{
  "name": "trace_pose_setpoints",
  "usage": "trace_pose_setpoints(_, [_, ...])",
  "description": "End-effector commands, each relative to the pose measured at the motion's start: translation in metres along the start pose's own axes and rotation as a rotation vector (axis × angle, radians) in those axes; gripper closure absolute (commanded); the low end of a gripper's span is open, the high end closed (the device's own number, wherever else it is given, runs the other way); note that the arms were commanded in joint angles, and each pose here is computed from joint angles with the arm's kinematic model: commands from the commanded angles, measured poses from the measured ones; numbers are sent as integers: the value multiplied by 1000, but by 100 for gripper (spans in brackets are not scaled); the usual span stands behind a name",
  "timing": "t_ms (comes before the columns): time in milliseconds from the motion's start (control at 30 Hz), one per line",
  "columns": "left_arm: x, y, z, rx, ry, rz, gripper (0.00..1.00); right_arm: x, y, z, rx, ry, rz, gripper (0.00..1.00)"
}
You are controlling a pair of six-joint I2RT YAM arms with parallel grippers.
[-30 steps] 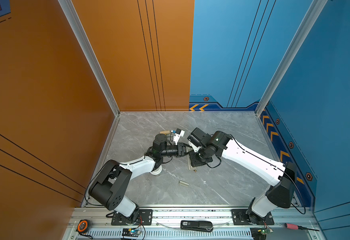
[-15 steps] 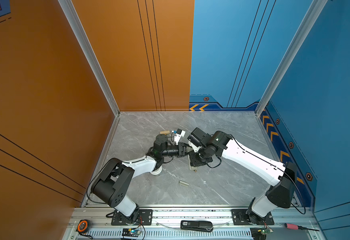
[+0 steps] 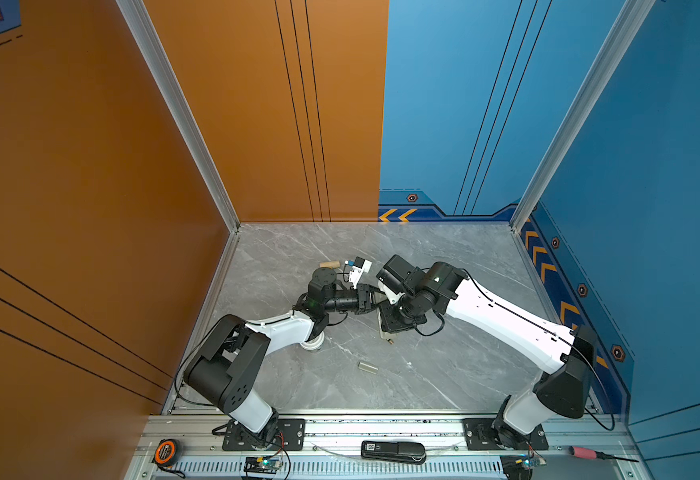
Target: Load the batteries into the remote control
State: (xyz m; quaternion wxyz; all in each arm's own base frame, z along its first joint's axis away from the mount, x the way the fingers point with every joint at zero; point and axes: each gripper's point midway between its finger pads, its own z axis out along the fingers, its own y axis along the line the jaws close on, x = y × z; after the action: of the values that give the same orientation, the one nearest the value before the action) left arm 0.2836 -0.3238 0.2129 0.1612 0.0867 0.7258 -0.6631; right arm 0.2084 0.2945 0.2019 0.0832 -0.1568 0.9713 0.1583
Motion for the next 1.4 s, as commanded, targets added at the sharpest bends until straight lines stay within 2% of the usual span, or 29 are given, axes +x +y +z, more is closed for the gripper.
trace_pose_setpoints(0, [-4,-30,6,90,29,60,100,5,-11,-6,43,-10,-19,76])
trace_pose_setpoints(867, [-2,-27,8,95,44,35,100,3,-1,-20,36,-68,-51,74])
trace_pose_setpoints(1367, [-2,-28,5,97,42,35,100,-10,9,-38,-15,-180,-70,69])
